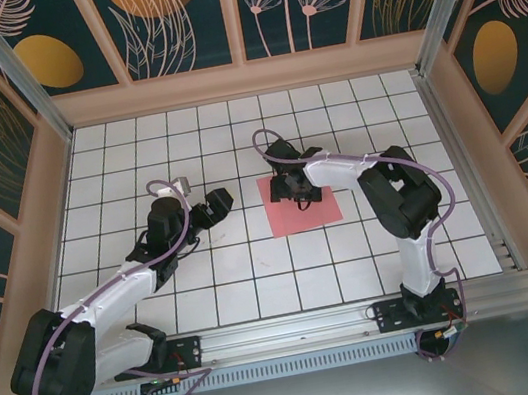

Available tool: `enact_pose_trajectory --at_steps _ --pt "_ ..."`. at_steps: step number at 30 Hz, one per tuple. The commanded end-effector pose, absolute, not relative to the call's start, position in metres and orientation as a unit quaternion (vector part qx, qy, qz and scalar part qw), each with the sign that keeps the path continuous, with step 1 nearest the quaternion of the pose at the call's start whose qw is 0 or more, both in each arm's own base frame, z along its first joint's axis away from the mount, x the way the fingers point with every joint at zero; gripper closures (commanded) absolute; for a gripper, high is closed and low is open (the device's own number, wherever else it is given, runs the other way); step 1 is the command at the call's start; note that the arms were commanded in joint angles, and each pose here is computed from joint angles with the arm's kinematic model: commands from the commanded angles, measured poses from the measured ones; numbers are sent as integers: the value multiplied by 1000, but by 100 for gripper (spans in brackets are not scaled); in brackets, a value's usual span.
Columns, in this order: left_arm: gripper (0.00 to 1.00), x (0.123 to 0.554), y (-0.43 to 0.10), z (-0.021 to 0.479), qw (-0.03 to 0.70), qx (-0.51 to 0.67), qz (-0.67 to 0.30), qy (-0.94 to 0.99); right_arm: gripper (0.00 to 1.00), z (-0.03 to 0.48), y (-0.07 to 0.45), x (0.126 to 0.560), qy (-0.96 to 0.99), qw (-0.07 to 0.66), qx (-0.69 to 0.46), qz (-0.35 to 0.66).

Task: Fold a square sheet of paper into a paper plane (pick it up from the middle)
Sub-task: Fold the square sheet of paper in half at the center of the table.

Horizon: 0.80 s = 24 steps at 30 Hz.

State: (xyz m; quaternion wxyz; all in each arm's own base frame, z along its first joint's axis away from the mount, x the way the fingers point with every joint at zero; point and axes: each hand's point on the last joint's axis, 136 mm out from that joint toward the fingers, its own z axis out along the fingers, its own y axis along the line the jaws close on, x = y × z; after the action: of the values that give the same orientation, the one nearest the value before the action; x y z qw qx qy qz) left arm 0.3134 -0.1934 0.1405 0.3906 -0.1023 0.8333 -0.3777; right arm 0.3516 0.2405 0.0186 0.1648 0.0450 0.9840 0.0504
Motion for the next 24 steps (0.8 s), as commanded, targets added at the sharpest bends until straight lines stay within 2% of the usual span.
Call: enact_pose_trajectory --at_steps 1,10,18,24 --pt "1 315 -195 142 392 -97 -373 835 15 -13 234 334 992 121 24 35" --pt "1 316 -196 142 389 -95 -373 837 17 -11 228 331 990 128 -57 15" --pt "1 317 -196 140 388 -98 -373 837 15 41 242 358 984 170 -14 54" --pt "1 315 -197 140 385 -93 -374 839 15 41 232 370 983 177 -41 31"
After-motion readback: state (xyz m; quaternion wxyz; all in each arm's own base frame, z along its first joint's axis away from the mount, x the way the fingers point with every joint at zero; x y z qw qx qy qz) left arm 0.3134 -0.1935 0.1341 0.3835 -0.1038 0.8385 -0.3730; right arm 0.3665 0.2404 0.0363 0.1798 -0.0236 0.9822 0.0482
